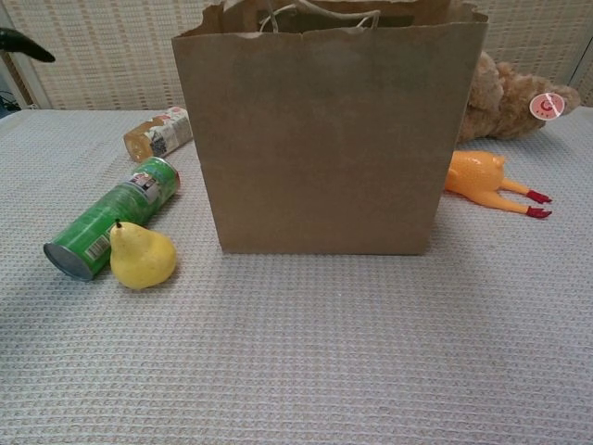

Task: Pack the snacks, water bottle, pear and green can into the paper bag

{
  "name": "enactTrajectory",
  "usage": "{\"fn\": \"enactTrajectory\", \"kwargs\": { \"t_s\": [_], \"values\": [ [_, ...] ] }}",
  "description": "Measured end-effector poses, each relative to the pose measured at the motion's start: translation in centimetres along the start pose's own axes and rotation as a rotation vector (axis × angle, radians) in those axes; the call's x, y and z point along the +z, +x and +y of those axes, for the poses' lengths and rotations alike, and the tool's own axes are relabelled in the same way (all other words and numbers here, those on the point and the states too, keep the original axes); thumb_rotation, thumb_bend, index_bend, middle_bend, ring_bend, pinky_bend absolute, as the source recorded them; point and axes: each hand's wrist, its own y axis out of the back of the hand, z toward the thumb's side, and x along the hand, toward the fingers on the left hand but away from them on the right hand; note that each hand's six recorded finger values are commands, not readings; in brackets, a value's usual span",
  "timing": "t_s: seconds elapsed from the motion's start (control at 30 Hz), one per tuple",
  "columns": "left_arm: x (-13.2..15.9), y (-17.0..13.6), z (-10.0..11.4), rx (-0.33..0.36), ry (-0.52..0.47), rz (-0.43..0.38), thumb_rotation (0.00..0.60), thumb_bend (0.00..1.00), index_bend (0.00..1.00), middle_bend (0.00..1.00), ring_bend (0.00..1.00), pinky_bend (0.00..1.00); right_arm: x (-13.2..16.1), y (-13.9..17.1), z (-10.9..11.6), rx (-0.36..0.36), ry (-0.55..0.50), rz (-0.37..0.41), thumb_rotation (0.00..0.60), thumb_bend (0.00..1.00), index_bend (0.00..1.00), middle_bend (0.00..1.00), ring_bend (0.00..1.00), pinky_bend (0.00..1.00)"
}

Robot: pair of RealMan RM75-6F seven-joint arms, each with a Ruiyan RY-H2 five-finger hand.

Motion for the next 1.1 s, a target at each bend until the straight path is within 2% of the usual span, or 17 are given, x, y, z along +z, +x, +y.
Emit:
{"fn": "enactTrajectory", "kwargs": {
  "t_s": [0.2,0.4,0.73,1.1],
  "values": [
    [-0.2,-2.8,-4.8,-0.092,-0.068,-0.010,0.600,0.45,0.09,0.00,0.00,0.17,0.0,-0.1,0.0,-0.002,0.012,-0.006,0.600,0.00,0.04,0.00,0.00,0.00],
    [2.0,-3.7,-7.6,-0.136,-0.137,-0.062,0.600,0.45,0.11,0.02,0.01,0.21,0.1,-0.1,0.0,-0.001,0.011,-0.008,0.600,0.00,0.04,0.00,0.00,0.00],
    [5.7,-3.2,-8.9,-0.154,-0.128,-0.144,0.600,0.45,0.10,0.02,0.01,0.21,0.0,-0.1,0.0,0.000,0.006,-0.002,0.600,0.00,0.04,0.00,0.00,0.00],
    [7.9,-0.2,-8.7,-0.151,-0.138,-0.161,0.600,0.45,0.10,0.02,0.01,0.21,0.0,-0.1,0.0,0.003,-0.001,-0.001,0.600,0.00,0.04,0.00,0.00,0.00]
  ]
}}
